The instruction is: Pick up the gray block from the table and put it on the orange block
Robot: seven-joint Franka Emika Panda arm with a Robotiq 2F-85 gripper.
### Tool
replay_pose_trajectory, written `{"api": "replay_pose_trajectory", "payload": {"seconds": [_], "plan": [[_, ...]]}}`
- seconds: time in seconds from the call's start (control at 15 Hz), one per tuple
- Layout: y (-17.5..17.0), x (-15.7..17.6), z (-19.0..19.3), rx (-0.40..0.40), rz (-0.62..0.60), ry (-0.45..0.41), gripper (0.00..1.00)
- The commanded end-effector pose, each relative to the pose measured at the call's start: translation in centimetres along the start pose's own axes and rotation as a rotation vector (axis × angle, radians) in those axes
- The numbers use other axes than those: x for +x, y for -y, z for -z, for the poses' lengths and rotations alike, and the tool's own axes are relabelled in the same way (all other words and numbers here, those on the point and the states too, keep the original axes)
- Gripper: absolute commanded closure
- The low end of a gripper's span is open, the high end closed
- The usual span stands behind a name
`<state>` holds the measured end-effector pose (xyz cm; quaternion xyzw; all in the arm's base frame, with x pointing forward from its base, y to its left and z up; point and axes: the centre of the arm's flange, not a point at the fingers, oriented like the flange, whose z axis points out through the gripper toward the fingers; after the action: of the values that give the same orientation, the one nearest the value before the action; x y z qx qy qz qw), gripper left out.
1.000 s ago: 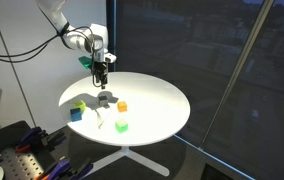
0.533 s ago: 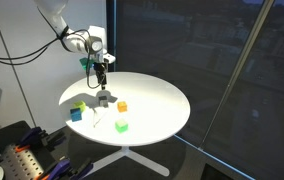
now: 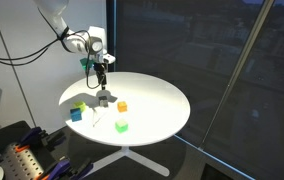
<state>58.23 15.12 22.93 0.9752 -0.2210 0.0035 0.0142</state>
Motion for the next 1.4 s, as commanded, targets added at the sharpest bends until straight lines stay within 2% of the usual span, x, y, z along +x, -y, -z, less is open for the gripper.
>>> {"api": "replay_pose_trajectory", "payload": {"seconds": [0.0,0.8,1.33], "plan": [[0.0,0.0,-0.1,-0.001,-0.004,-0.004,0.00],[0.6,0.7,-3.0,-0.019,-0.052,0.004,0.00],[1.9,1.3,-5.2,-0.001,-0.034,-0.038,0.00]]}}
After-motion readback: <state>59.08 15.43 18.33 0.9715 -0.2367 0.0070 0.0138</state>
